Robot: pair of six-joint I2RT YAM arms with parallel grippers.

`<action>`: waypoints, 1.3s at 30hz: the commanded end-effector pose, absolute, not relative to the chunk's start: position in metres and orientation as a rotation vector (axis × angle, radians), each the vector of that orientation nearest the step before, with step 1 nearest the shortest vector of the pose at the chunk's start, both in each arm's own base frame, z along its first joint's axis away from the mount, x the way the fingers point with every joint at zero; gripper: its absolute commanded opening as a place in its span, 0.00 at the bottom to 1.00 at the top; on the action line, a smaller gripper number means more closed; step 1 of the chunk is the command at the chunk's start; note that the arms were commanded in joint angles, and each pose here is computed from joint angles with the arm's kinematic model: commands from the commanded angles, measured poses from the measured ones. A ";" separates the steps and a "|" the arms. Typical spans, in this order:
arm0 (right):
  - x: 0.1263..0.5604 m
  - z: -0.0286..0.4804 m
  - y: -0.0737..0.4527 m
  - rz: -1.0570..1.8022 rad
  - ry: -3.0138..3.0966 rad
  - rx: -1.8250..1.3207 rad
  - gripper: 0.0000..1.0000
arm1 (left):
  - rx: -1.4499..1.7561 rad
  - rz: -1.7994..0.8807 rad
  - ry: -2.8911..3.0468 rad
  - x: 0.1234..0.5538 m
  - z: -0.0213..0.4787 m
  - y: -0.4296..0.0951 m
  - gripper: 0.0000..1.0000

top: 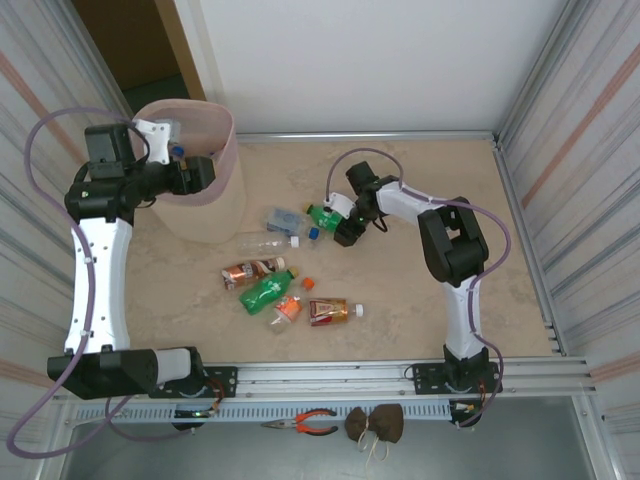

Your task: Put the plastic bottles in the bin

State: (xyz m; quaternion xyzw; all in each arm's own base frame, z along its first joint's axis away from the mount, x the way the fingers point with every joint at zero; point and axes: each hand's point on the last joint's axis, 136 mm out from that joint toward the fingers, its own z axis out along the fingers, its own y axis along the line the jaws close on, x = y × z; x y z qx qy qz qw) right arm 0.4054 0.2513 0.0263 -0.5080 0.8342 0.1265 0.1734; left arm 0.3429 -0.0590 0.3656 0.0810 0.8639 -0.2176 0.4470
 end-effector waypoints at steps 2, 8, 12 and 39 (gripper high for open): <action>0.422 0.060 0.236 0.349 2.356 -1.255 0.54 | 0.206 -0.590 2.058 0.338 0.383 -0.066 0.75; 0.431 0.101 0.213 0.387 2.307 -1.024 0.54 | 0.189 -0.701 1.978 0.340 0.394 -0.077 0.74; 0.430 0.135 0.202 0.425 2.236 -0.895 0.53 | 0.175 -0.793 1.899 0.344 0.404 -0.085 0.74; 0.333 0.383 0.210 0.739 1.487 -0.741 0.52 | 0.658 -1.029 1.564 0.326 0.467 -0.236 0.82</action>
